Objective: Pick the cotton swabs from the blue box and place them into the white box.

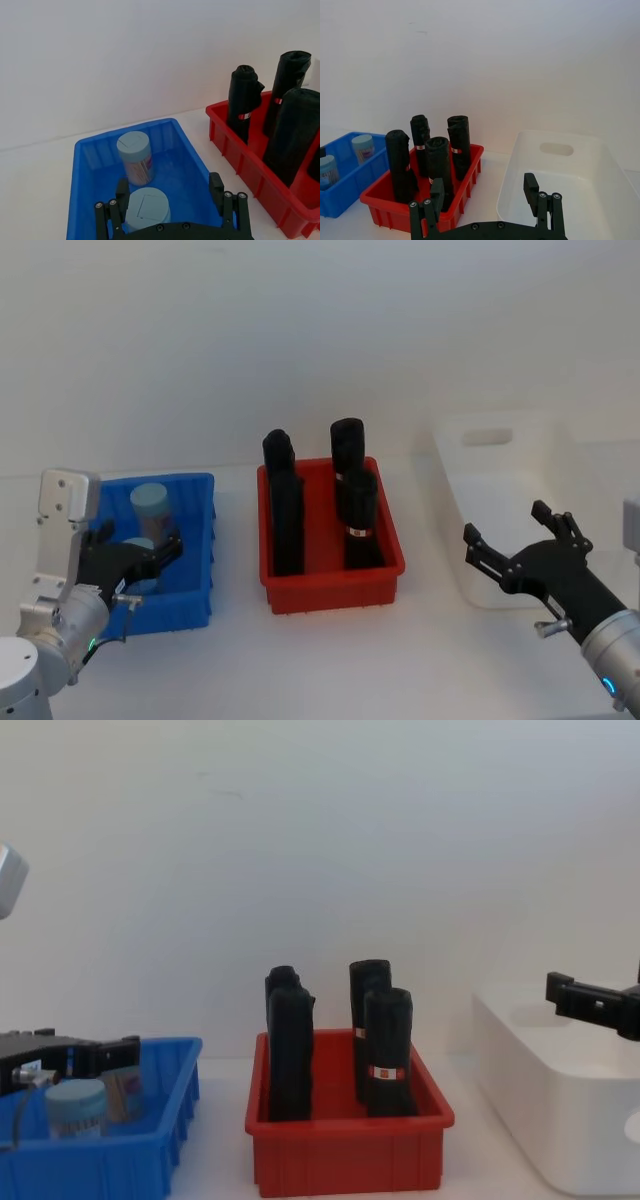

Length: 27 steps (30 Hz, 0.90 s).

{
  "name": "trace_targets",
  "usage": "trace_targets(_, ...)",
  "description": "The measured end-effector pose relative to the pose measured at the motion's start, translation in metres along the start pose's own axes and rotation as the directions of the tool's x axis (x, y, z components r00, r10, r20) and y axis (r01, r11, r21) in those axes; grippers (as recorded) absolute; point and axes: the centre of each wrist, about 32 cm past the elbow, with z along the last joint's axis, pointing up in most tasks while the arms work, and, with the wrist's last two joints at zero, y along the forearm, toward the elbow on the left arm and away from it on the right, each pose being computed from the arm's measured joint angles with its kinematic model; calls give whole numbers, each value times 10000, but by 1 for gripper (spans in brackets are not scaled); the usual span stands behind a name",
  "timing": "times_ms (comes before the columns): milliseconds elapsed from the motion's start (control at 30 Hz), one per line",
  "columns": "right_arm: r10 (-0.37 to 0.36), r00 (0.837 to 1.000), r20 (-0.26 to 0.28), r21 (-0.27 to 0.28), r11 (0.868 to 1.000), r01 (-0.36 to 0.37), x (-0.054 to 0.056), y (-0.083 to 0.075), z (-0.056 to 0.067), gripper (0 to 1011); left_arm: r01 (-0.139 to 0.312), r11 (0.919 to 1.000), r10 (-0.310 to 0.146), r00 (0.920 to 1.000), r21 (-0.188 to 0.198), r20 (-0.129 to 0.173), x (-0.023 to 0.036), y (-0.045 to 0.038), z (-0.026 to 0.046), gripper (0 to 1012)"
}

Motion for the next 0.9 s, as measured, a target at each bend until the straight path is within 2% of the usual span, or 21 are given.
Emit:
trace_targets(367, 0, 10000, 0, -1, 10000, 0, 0, 0, 0, 1001, 1, 9990, 10, 9997, 440, -247, 110, -79, -51, 1004)
trace_targets(900, 0, 10000, 1, 0, 10000, 0, 0, 0, 0, 1001, 127, 9966, -76, 9980, 816, -635, 203, -187, -130, 1004)
